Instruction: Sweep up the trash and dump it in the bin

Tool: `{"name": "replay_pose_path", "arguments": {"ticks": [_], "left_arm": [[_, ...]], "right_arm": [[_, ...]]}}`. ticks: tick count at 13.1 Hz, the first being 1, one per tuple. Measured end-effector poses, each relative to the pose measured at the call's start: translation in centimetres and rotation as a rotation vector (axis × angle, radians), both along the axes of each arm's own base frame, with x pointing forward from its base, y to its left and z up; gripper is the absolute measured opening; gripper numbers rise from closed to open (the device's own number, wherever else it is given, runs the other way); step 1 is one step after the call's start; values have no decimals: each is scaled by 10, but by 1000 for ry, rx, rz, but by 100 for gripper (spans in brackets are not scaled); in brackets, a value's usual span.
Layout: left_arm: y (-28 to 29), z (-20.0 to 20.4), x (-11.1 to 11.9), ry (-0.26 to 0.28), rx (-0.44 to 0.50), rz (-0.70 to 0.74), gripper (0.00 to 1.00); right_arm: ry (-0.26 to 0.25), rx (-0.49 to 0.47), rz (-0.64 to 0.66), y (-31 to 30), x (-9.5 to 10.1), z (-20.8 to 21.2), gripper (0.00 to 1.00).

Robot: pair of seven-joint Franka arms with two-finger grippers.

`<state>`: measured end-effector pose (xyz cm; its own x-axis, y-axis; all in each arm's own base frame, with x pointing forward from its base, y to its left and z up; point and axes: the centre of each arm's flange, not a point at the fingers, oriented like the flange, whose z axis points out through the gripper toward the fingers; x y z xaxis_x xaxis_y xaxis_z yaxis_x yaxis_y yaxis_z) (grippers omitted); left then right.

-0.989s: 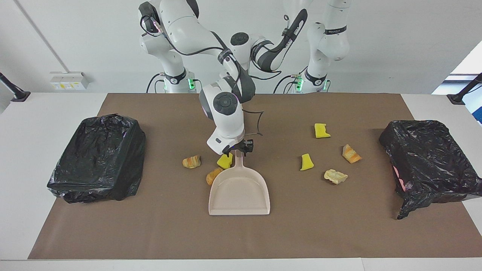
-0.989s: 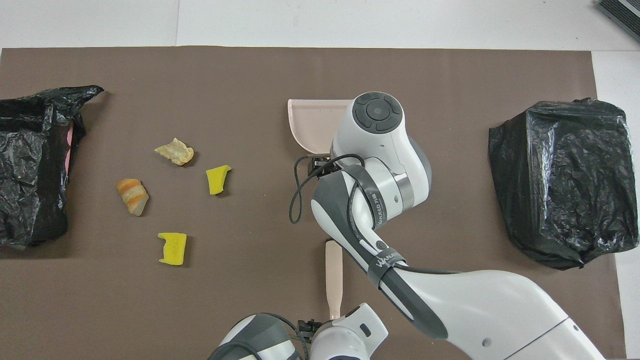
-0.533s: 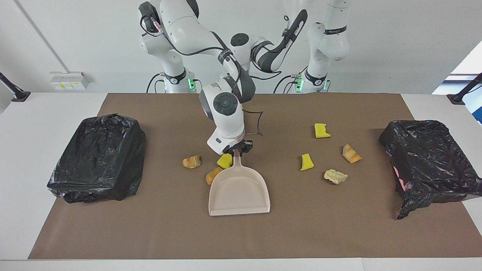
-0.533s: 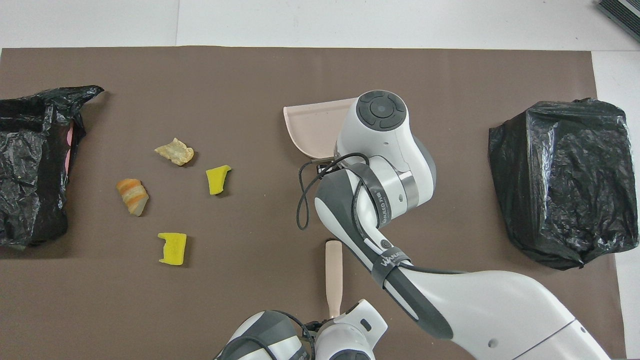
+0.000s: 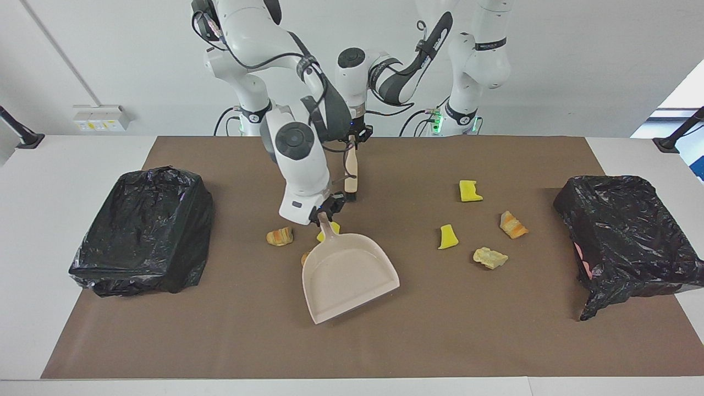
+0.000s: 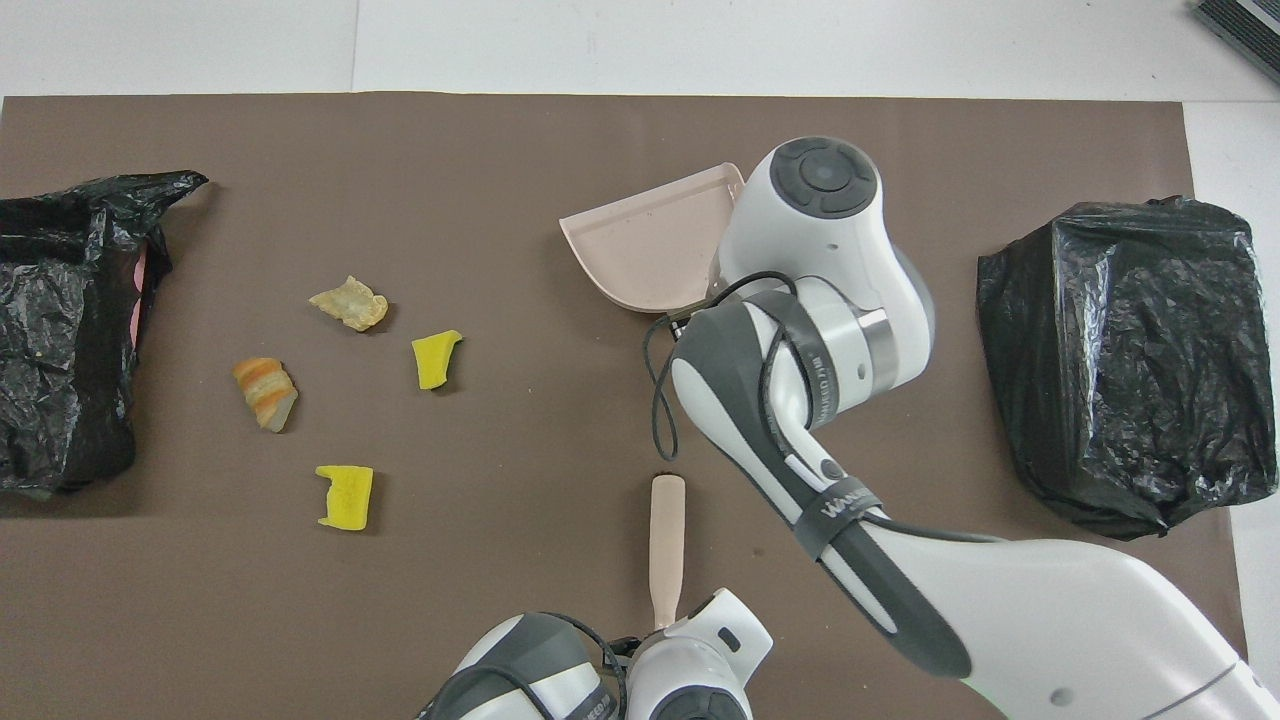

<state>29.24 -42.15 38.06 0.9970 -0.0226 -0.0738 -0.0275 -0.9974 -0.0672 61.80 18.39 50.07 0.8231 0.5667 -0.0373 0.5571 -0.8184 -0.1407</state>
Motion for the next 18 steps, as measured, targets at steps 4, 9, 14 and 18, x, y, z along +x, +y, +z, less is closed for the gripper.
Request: {"name": "replay_pose_path", "arguments": {"ticks": [4, 9, 14, 18], "left_arm": [[63, 15, 67, -28, 68, 114, 26], [181, 38, 163, -54, 56, 187, 26], [315, 50, 208, -47, 61, 307, 26], [398, 27, 211, 7, 81, 385, 26]], "right_arm": [[-11, -15, 316, -41, -1, 7, 32], [-19, -106, 583, 36, -15, -37, 32], [2, -99, 706, 78, -29, -87, 32], [15, -93, 783, 97, -40, -102, 32]]}}
